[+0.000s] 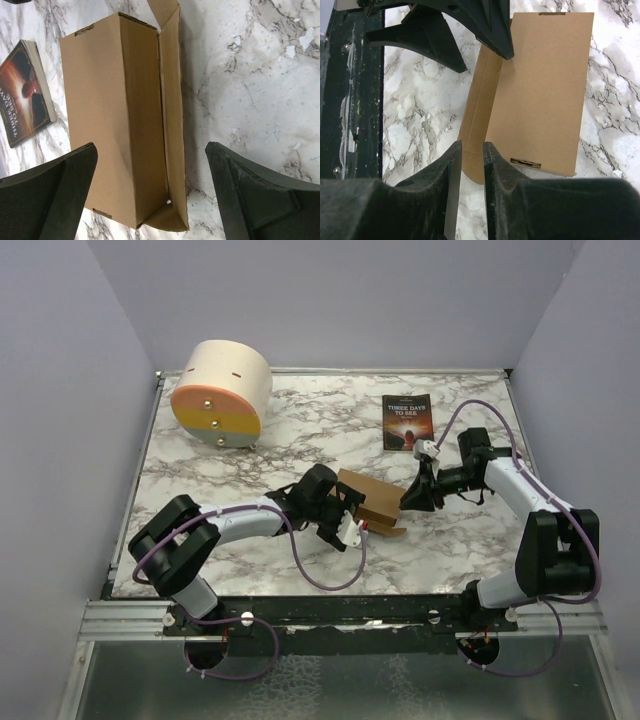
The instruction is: Fold the paper box
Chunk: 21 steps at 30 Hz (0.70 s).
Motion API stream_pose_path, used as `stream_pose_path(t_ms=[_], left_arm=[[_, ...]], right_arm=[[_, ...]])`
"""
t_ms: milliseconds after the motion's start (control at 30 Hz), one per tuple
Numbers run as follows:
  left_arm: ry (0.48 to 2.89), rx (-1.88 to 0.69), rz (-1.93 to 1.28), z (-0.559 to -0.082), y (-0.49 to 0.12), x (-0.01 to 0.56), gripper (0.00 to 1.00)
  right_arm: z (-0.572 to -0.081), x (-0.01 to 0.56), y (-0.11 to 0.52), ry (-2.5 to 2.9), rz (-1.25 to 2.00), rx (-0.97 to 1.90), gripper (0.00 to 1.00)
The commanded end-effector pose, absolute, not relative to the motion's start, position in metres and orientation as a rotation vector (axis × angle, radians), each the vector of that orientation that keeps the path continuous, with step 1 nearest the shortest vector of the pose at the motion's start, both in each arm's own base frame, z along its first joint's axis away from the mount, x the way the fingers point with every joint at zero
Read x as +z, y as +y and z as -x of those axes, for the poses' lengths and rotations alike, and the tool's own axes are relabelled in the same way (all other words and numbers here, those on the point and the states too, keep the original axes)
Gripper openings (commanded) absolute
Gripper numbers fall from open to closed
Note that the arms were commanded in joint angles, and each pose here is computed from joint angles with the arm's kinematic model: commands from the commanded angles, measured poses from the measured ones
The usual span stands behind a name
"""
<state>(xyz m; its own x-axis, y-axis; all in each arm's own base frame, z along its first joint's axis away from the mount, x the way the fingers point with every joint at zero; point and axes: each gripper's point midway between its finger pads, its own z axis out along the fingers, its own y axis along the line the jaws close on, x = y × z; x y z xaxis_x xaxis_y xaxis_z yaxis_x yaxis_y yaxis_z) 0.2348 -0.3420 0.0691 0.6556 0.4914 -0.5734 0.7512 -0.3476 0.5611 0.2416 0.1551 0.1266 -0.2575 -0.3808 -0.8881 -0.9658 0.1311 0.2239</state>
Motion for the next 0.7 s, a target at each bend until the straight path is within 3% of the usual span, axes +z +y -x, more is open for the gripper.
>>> stream_pose_path(t_ms=[0,167,367,667], left_arm=[[0.893,-0.33,-1.998,-0.245,-0.353,0.077,0.93],[0.9,-0.326,-2.005,-0.246,-0.354,0.068,0.9],[0.901,-0.32,-2.025,-0.246,-0.352,0.062,0.88],[0.935,-0.3,-2.056,-0.247,-0.346,0.05,0.81]], right_arm=[[-0.242,0.127,0.156,1.706,1.303,1.114,0.24],[-0.241,0.126,0.156,1.695,1.315,1.108,0.26],[-0.234,0.131,0.158,1.577,1.388,1.067,0.37],[-0.21,0.127,0.159,1.325,1.571,0.989,0.37]])
